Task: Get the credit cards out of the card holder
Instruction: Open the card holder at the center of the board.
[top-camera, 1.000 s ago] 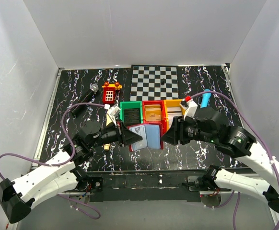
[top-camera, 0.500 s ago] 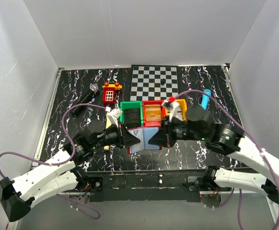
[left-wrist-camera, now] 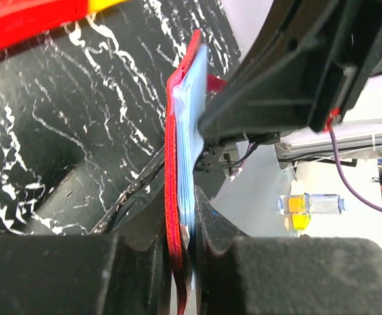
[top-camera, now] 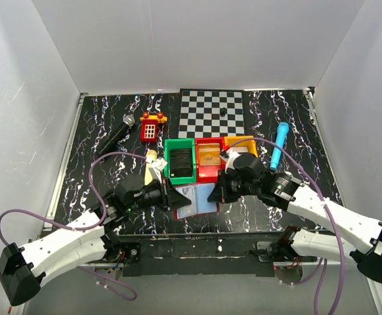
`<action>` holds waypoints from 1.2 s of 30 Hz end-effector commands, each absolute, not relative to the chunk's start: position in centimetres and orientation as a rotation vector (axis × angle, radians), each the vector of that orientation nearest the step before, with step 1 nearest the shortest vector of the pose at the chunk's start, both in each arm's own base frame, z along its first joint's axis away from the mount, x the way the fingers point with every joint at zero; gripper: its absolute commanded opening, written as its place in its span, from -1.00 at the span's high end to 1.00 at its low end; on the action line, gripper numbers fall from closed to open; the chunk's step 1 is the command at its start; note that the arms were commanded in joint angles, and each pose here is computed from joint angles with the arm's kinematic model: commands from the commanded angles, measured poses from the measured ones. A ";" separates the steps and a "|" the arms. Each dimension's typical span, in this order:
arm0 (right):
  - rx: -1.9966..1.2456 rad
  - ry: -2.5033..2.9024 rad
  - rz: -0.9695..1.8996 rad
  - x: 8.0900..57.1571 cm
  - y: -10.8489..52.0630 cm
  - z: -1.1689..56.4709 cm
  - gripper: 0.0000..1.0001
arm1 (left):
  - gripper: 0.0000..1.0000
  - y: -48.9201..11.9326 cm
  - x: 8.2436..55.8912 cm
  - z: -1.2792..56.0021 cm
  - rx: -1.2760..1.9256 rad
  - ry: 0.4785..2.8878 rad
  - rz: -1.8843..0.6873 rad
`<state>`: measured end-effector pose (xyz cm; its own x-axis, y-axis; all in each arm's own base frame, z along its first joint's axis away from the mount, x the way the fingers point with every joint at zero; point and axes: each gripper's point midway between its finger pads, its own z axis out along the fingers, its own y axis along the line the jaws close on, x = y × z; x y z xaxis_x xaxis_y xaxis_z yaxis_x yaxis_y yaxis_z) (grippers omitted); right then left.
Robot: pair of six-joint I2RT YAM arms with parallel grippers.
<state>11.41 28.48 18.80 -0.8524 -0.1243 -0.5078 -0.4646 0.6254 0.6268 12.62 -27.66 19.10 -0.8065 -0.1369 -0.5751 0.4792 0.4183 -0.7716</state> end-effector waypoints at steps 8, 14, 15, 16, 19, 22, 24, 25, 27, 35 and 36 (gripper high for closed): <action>-0.365 2.394 1.024 12.3 25.4 17.6 0.97 | 1.00 -28.7 13.9 13.9 0.238 2.190 -1.358; -0.386 2.417 1.037 11.9 25.6 16.9 0.97 | 1.00 -30.1 14.9 9.8 0.161 2.254 -1.376; -0.384 2.423 1.034 12.0 25.7 16.6 0.97 | 1.00 -30.3 14.9 9.2 0.152 2.271 -1.377; -0.382 2.429 1.031 12.1 25.9 16.3 0.97 | 1.00 -30.5 15.0 8.7 0.154 2.284 -1.375; -0.369 2.457 0.997 12.7 26.3 15.0 0.97 | 1.00 -31.1 15.5 8.0 0.167 2.302 -1.364; -0.355 2.513 0.913 13.5 26.3 13.3 0.97 | 1.00 -31.1 15.7 7.7 0.170 2.310 -1.342; -0.354 2.541 0.881 13.8 26.5 12.2 0.97 | 1.00 -30.7 15.8 7.4 0.158 2.320 -1.310; -0.354 2.556 0.869 13.9 26.7 11.5 0.97 | 1.00 -30.5 15.9 7.3 0.154 2.327 -1.291; -0.355 2.594 0.851 14.1 27.1 10.1 0.97 | 0.96 -30.1 16.0 7.1 0.162 2.335 -1.257; -0.341 2.731 0.750 14.3 27.6 6.0 0.97 | 0.27 -28.3 15.8 5.4 0.169 2.399 -1.138; -0.342 2.742 0.743 14.3 27.6 5.7 0.97 | 0.18 -28.2 15.8 5.2 0.168 2.404 -1.131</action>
